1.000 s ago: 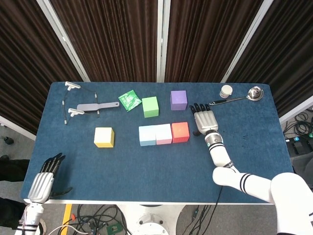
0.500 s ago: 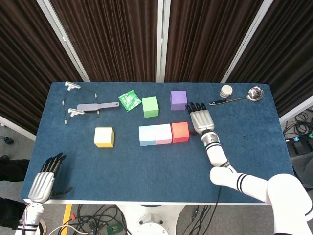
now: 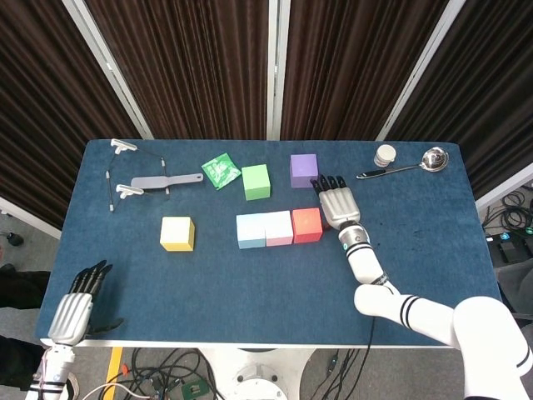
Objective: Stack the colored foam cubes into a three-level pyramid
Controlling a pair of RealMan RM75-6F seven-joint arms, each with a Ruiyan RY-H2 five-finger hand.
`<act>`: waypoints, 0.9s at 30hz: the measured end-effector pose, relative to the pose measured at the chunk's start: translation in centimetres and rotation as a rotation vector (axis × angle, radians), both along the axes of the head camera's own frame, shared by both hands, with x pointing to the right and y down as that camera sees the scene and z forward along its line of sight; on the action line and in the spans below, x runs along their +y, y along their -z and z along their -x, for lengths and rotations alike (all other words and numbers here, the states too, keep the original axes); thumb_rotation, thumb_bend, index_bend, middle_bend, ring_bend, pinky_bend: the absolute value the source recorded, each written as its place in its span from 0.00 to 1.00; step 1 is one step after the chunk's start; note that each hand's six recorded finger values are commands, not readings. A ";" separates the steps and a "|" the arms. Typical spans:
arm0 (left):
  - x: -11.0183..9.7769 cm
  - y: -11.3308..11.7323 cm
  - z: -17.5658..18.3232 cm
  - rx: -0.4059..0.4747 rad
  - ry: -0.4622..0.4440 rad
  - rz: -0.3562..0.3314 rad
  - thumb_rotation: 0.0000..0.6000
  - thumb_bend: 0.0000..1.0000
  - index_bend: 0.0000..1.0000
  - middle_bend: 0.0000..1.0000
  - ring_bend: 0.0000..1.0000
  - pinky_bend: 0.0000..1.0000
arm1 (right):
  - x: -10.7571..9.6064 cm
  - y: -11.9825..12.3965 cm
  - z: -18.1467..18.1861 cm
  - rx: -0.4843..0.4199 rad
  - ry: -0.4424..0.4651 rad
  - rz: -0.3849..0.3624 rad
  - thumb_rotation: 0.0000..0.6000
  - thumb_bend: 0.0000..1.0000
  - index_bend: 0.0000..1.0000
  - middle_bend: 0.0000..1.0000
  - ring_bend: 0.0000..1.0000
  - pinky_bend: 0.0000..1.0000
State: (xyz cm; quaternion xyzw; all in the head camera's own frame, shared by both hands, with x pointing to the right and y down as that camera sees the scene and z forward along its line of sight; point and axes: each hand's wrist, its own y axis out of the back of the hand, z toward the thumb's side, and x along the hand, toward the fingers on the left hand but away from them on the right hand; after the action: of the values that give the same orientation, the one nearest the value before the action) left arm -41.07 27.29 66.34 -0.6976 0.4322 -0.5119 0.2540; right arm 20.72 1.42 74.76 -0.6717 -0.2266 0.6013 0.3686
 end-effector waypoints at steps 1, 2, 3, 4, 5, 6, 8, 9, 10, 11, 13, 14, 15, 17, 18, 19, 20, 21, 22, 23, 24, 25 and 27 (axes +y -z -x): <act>0.0 0.0 0.0 0.000 0.001 0.000 1.00 0.01 0.05 0.01 0.00 0.00 | 0.0 0.0 0.1 -0.001 0.001 0.000 1.00 0.10 0.00 0.00 0.00 0.00; 0.0 0.0 0.0 0.000 0.001 0.000 1.00 0.01 0.05 0.01 0.00 0.00 | 0.0 0.0 0.2 -0.003 0.003 -0.001 1.00 0.10 0.00 0.00 0.00 0.00; 0.0 0.0 0.0 0.001 0.002 0.000 1.00 0.01 0.05 0.01 0.00 0.00 | 0.0 0.0 0.3 -0.005 0.004 -0.001 1.00 0.10 0.00 0.00 0.00 0.00; 0.0 0.0 0.1 0.000 0.003 -0.001 1.00 0.01 0.05 0.01 0.00 0.00 | 0.0 0.0 0.3 -0.006 0.006 -0.001 1.00 0.10 0.00 0.00 0.00 0.00; 0.0 0.0 0.1 0.001 0.003 -0.001 1.00 0.01 0.05 0.01 0.00 0.00 | 0.0 0.1 0.4 -0.009 0.007 -0.001 1.00 0.10 0.00 0.00 0.00 0.00; 0.0 0.0 0.1 0.001 0.003 -0.001 1.00 0.01 0.05 0.01 0.00 0.00 | 0.0 0.1 0.5 -0.010 0.008 -0.001 1.00 0.10 0.00 0.00 0.00 0.00; 0.0 0.0 0.1 0.001 0.003 -0.001 1.00 0.01 0.05 0.01 0.00 0.00 | 0.0 0.1 0.6 -0.013 0.009 0.000 1.00 0.10 0.00 0.00 0.00 0.00; 0.1 0.0 0.1 0.001 0.003 -0.001 1.00 0.01 0.05 0.01 0.00 0.00 | 0.1 0.1 0.7 -0.014 0.010 0.002 1.00 0.10 0.00 0.00 0.00 0.00; 0.1 0.0 0.1 0.001 0.002 -0.001 1.00 0.01 0.05 0.01 0.00 0.00 | 0.1 0.0 0.7 -0.015 0.011 0.003 1.00 0.10 0.00 0.00 0.00 0.00; 0.1 0.0 0.1 0.001 0.002 -0.001 1.00 0.01 0.05 0.01 0.00 0.00 | 0.1 0.1 0.8 -0.016 0.012 0.004 1.00 0.10 0.00 0.00 0.00 0.00; 0.1 0.0 0.1 0.001 0.001 0.000 1.00 0.01 0.05 0.01 0.00 0.00 | 0.1 0.1 0.9 -0.018 0.014 0.004 1.00 0.10 0.00 0.00 0.00 0.00; 0.1 0.0 0.1 0.001 0.002 0.000 1.00 0.01 0.05 0.01 0.00 0.00 | 0.2 0.1 0.9 -0.019 0.015 0.004 1.00 0.10 0.00 0.00 0.00 0.00; 0.1 0.0 0.1 0.001 0.002 0.000 1.00 0.01 0.05 0.01 0.00 0.00 | 0.2 0.2 0.9 -0.020 0.015 0.004 1.00 0.10 0.00 0.00 0.00 0.00; 0.0 0.0 0.1 0.000 0.002 -0.001 1.00 0.01 0.05 0.01 0.00 0.00 | 0.2 0.2 0.9 -0.022 0.015 0.006 1.00 0.10 0.00 0.00 0.00 0.00; 0.0 0.0 0.1 0.001 0.002 0.000 1.00 0.01 0.05 0.01 0.00 0.00 | 0.3 0.2 0.9 -0.023 0.015 0.007 1.00 0.10 0.00 0.00 0.00 0.00; 0.0 0.0 0.0 0.001 0.001 0.000 1.00 0.01 0.05 0.01 0.00 0.00 | 0.3 0.2 0.9 -0.023 0.016 0.007 1.00 0.10 0.00 0.00 0.00 0.00; 0.0 -0.1 0.0 0.000 0.000 0.001 1.00 0.01 0.05 0.01 0.00 0.00 | 0.3 0.2 0.9 -0.022 0.016 0.007 1.00 0.10 0.00 0.00 0.00 0.00; 0.0 -0.1 0.0 0.000 0.000 0.001 1.00 0.01 0.05 0.01 0.00 0.00 | 0.3 0.2 0.9 -0.021 0.016 0.006 1.00 0.10 0.00 0.00 0.00 0.00; 0.0 -0.1 0.0 -0.001 -0.001 0.001 1.00 0.01 0.05 0.01 0.00 0.00 | 0.3 0.2 0.8 -0.020 0.015 0.005 1.00 0.10 0.00 0.00 0.00 0.00; 0.0 0.0 0.0 -0.001 -0.001 0.002 1.00 0.01 0.05 0.01 0.00 0.00 | 0.2 0.3 0.8 -0.020 0.013 0.003 1.00 0.10 0.00 0.00 0.00 0.00; 0.0 0.0 0.0 -0.001 -0.001 0.002 1.00 0.01 0.05 0.01 0.00 0.00 | 0.2 0.3 0.7 -0.019 0.012 0.002 1.00 0.10 0.00 0.00 0.00 0.00; 0.0 0.0 0.0 -0.001 -0.001 0.002 1.00 0.01 0.05 0.01 0.00 0.00 | 0.2 0.4 0.6 -0.018 0.011 0.000 1.00 0.10 0.00 0.00 0.00 0.00; 0.0 0.0 0.0 0.000 -0.002 0.002 1.00 0.01 0.05 0.01 0.00 0.00 | 0.1 0.6 0.4 -0.016 0.008 -0.004 1.00 0.10 0.00 0.00 0.00 0.00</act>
State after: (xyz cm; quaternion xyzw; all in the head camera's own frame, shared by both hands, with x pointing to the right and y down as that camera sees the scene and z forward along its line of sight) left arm -41.09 27.29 66.34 -0.6983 0.4310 -0.5122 0.2537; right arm 20.37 1.49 74.21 -0.6766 -0.2281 0.5941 0.3705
